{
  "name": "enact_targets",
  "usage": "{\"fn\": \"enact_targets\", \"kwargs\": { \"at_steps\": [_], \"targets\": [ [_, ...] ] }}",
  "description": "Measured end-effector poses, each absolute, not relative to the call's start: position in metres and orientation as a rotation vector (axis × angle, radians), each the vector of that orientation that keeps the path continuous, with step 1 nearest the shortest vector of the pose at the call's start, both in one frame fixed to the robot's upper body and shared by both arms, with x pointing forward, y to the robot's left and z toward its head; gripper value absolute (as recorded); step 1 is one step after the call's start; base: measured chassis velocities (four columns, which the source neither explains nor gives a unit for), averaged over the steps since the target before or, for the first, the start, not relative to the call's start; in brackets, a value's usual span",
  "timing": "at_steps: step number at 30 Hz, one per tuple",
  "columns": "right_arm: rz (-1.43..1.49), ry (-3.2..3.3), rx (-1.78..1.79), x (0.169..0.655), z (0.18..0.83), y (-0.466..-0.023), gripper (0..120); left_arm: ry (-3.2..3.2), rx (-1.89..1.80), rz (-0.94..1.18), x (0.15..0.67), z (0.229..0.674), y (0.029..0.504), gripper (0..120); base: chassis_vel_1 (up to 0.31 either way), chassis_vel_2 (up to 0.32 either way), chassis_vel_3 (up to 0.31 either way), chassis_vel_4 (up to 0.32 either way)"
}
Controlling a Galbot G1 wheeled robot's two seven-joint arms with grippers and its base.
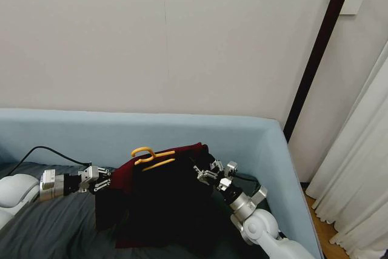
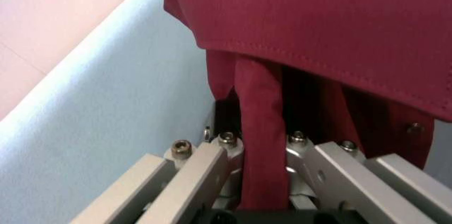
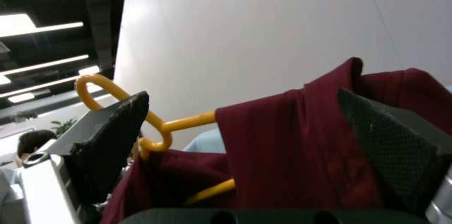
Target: Pick up the clothes from the sofa and hang them on the clothes hanger.
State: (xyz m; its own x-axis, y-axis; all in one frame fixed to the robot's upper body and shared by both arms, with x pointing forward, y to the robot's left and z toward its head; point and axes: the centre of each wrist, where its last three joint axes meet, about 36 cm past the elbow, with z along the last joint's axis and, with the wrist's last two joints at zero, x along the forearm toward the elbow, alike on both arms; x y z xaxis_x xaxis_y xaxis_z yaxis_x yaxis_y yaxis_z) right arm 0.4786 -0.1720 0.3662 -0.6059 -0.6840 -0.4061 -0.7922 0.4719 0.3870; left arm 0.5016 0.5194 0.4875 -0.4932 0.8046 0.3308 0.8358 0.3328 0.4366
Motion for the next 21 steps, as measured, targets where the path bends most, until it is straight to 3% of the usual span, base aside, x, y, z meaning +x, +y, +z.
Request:
{"fn": "enact_targets", "kwargs": {
  "at_steps": [13, 21],
  "targets": [
    [0.797, 2.540, -1.268, 0.482, 0.364, -0.171, 96, -2.525, -1.556, -0.875, 0.505, 0.484, 0.518, 1, 0.000, 0.000, 0.000, 0.000],
    [0.783, 2.572, -1.270, 0.478, 0.356, -0.169, 100, -2.530, -1.564, -0.873, 0.508, 0.484, 0.516, 1, 0.000, 0.000, 0.000, 0.000]
  ]
}}
